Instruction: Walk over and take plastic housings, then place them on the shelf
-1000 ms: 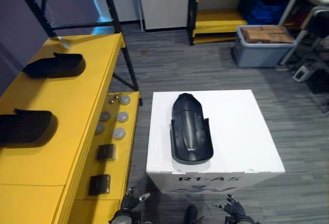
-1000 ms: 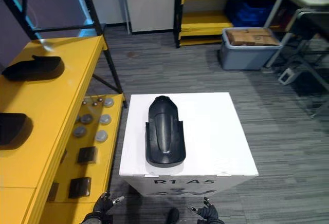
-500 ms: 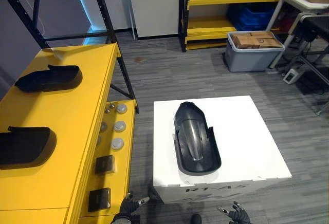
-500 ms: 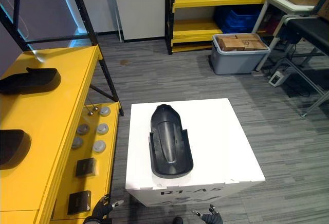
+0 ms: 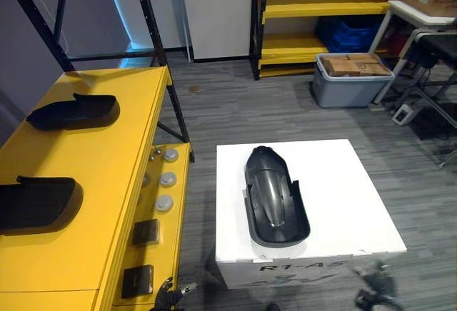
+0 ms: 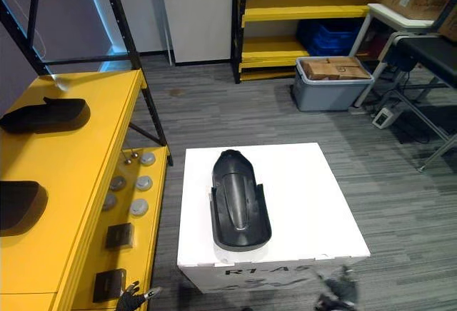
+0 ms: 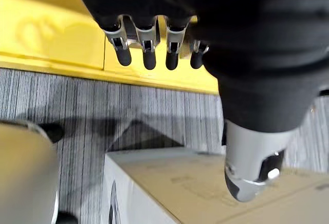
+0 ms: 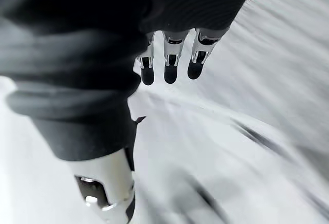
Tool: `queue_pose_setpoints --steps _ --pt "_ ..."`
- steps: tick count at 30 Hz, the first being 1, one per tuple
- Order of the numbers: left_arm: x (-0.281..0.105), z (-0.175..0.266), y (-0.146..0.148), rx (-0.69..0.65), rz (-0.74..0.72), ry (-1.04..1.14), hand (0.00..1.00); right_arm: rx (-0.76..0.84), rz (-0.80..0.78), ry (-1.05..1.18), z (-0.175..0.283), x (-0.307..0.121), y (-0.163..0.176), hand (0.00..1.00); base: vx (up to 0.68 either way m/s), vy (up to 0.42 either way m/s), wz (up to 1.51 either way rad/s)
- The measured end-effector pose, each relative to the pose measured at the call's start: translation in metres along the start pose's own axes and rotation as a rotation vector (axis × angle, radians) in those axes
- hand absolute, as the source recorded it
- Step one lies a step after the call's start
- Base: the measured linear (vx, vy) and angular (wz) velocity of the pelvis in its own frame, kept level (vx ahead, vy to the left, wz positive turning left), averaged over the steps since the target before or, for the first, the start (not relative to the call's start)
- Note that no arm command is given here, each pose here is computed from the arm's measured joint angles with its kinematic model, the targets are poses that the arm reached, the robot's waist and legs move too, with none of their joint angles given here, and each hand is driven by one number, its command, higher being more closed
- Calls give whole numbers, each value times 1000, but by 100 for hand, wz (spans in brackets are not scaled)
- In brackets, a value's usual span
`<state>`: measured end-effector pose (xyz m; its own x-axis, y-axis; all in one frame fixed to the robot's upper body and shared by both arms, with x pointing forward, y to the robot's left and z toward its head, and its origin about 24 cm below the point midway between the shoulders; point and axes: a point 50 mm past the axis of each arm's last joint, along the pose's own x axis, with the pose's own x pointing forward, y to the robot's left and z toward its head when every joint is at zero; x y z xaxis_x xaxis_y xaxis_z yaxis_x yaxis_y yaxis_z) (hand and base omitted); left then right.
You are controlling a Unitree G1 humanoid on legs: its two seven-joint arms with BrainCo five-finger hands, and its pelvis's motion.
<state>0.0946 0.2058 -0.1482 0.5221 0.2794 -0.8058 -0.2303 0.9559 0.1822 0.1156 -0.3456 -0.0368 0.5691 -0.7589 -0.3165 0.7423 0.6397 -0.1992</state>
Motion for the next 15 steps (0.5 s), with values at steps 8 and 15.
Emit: queue_pose_setpoints --steps 8,15 --pt "-4 -9 4 -5 -18 11 0 9 -150 -465 113 4 -30 0 24 -26 -12" --pt "-3 -3 -6 58 -91 -12 0 -32 301 -708 172 -4 77 0 -22 -7 1"
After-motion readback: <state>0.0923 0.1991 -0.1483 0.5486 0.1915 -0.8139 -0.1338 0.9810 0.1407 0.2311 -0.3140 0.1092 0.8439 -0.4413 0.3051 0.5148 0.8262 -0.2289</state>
